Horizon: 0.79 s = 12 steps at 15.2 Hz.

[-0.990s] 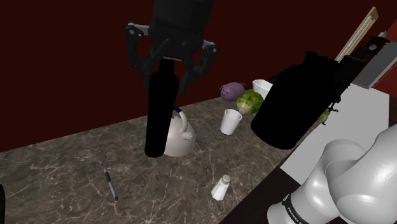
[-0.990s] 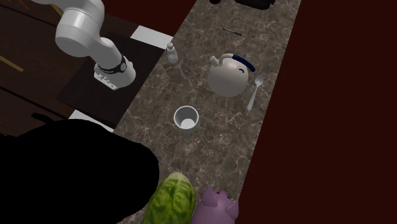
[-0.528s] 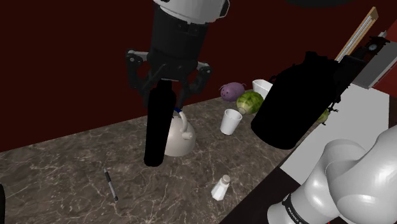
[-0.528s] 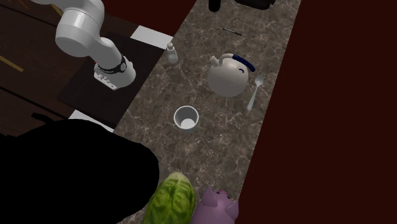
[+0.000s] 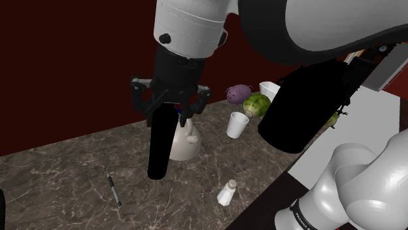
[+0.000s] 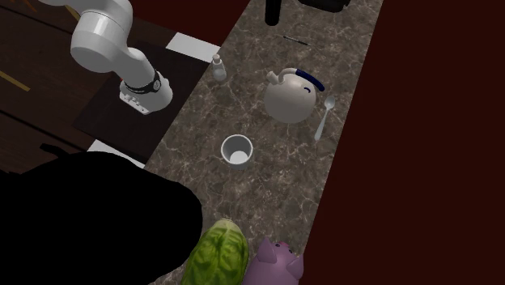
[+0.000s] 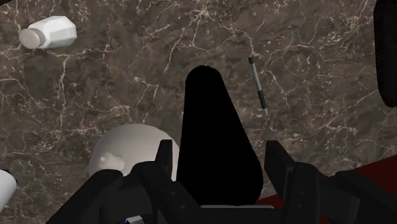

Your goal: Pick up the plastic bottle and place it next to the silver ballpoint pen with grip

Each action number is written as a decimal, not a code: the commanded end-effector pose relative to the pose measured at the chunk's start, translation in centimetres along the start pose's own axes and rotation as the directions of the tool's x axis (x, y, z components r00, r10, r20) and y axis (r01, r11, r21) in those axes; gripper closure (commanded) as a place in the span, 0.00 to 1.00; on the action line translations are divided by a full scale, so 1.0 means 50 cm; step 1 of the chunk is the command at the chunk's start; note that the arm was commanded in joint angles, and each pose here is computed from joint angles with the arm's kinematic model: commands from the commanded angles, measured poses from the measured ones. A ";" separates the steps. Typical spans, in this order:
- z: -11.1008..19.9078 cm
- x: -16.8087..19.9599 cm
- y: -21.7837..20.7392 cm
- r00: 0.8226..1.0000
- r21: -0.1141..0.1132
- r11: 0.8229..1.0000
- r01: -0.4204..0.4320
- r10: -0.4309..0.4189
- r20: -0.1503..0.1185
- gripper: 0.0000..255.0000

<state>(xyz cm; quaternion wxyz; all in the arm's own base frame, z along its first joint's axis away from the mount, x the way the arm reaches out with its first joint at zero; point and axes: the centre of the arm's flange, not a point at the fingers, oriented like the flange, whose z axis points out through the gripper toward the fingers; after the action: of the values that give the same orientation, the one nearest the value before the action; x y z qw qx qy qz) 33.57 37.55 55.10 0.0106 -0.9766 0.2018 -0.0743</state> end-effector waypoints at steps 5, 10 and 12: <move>0.061 -0.010 0.005 1.000 0.001 1.000 0.000 0.000 0.000 1.00; 0.113 -0.017 0.007 1.000 0.001 1.000 0.000 0.000 0.000 1.00; 0.134 -0.020 0.009 1.000 0.001 1.000 0.000 0.000 0.000 1.00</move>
<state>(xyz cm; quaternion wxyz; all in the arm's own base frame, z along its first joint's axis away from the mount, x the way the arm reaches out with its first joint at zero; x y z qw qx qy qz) 33.47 37.48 48.80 0.0105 -0.9766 0.2018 -0.0743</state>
